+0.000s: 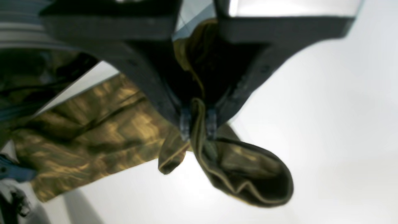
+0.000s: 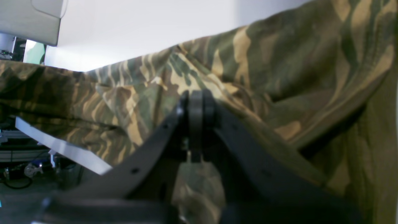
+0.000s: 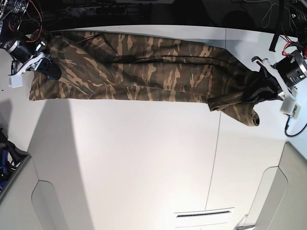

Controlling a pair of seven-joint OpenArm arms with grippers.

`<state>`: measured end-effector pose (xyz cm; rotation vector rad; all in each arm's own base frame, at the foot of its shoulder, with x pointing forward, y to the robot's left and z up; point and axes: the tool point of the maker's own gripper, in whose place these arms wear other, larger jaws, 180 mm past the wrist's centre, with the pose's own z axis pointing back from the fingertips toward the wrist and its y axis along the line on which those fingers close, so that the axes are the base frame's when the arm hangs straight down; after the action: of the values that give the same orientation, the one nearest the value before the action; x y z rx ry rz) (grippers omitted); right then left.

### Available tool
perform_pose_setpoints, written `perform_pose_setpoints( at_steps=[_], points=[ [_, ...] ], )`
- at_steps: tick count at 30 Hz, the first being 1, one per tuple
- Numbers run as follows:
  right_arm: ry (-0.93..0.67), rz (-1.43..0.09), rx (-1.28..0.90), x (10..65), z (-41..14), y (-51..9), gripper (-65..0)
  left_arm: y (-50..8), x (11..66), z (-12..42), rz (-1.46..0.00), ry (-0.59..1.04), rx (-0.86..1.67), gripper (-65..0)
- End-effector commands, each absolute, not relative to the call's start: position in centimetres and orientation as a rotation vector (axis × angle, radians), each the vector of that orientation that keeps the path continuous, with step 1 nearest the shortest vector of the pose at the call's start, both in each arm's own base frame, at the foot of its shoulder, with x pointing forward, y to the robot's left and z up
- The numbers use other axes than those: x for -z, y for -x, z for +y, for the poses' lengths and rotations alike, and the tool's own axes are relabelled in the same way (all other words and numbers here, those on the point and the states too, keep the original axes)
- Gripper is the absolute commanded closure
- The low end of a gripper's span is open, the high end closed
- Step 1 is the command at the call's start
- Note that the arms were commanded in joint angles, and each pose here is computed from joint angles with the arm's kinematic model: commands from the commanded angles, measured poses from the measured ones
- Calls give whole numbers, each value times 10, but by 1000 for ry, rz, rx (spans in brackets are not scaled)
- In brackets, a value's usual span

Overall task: Fold the T-shirt properly
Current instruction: 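Lift the strip end with the left gripper and carry it toward the right gripper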

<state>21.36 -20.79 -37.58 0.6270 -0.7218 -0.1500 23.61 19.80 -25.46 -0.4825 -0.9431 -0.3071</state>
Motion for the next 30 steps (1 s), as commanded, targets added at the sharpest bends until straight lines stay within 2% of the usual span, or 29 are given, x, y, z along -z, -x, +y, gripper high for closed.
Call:
perform_pose_setpoints(
  at_steps=[1,18,22,23,24,26,27,28,30],
  points=[
    [-627,-766,137,364,-212,-221,0,-237,244,188,-978,507,337,0],
    [-624,-763,136,365,-212,-220,0,-223,296,47,-875,706,356,0],
    [-617,-760,134,366,-213,-220,0,-228,309,31,-876,659,326,0],
    [-618,-760,135,366,-213,-220,-48,-227,314,27,-867,655,320,0],
    [-617,-760,135,366,-213,-220,-120,-226,318,22,-852,667,317,-34],
    [-615,-764,136,365,-214,-220,-246,-220,327,12,-817,690,323,-238],
    [-611,-768,136,364,-216,-221,-289,-217,331,7,-801,702,327,-325],
    [-603,-777,138,362,-218,-221,-317,-215,334,4,-788,712,329,-382],
    [-581,-802,141,355,-225,-223,-326,-211,339,-3,-768,728,335,-406]
  ],
)
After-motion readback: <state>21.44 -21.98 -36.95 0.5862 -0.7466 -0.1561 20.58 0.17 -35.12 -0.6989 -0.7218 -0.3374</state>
